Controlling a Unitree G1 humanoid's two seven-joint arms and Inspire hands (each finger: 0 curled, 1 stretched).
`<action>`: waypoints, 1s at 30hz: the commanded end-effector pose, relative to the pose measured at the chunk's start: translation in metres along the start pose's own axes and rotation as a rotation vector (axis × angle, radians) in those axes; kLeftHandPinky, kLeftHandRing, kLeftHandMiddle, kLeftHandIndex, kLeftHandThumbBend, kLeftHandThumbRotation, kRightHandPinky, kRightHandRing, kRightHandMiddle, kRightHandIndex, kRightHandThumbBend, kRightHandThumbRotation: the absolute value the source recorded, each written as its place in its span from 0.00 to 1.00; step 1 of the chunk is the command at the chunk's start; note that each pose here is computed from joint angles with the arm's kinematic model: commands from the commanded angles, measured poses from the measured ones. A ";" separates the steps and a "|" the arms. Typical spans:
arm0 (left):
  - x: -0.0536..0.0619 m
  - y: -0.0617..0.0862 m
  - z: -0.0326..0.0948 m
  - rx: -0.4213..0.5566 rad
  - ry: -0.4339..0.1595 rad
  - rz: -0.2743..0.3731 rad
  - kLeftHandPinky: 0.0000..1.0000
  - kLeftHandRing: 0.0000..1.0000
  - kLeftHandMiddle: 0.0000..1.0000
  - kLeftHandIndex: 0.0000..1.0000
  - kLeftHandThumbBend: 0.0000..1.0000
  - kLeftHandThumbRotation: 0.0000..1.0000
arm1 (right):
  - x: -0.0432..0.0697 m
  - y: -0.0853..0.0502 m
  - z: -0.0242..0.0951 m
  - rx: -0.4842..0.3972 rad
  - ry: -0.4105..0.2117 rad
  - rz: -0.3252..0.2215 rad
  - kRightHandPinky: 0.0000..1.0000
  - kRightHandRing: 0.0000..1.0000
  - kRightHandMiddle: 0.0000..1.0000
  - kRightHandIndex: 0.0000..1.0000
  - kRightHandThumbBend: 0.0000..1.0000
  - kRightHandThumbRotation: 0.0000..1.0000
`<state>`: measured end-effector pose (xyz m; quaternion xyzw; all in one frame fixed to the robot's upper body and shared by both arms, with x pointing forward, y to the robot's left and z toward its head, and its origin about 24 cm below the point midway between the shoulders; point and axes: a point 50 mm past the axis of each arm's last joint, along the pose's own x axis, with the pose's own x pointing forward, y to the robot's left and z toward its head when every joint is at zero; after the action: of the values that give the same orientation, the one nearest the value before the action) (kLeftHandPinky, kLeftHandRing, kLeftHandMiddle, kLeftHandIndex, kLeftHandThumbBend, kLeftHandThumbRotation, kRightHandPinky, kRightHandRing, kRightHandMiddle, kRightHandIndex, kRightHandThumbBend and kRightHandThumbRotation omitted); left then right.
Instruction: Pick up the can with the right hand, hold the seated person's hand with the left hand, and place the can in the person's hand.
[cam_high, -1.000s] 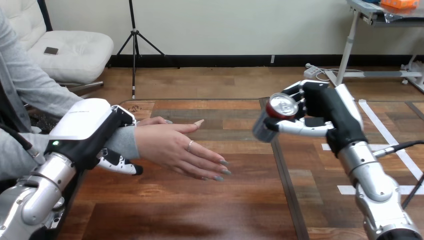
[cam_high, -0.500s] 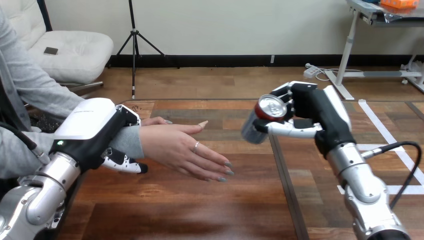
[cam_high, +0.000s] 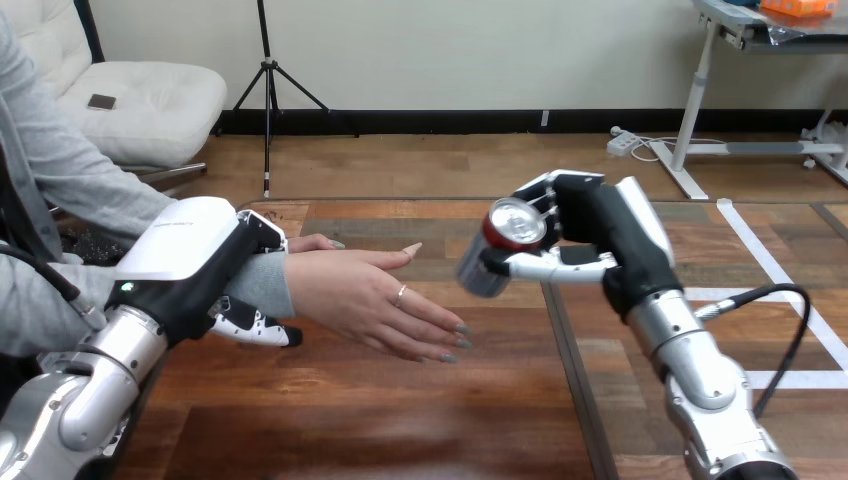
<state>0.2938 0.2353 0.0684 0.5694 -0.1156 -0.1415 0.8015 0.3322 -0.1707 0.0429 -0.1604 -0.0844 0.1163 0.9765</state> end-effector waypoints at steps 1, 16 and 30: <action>0.025 0.046 0.025 -0.004 -0.131 0.203 0.16 0.20 0.25 0.25 0.80 0.00 | 0.022 0.001 0.033 -0.014 -0.139 -0.007 0.31 0.35 0.41 0.44 0.71 0.00; 0.027 0.044 0.027 -0.012 -0.143 0.202 0.16 0.21 0.26 0.26 0.80 0.00 | 0.024 0.012 0.036 -0.018 -0.155 0.033 0.30 0.34 0.42 0.45 0.71 0.00; 0.028 0.046 0.027 -0.004 -0.154 0.197 0.18 0.23 0.28 0.29 0.85 0.00 | 0.025 0.019 0.037 0.000 -0.151 0.062 0.30 0.35 0.42 0.44 0.70 0.00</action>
<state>0.2937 0.2291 0.0668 0.5596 -0.1239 -0.1474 0.8061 0.3305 -0.1494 0.0379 -0.1612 -0.0819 0.1499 0.9720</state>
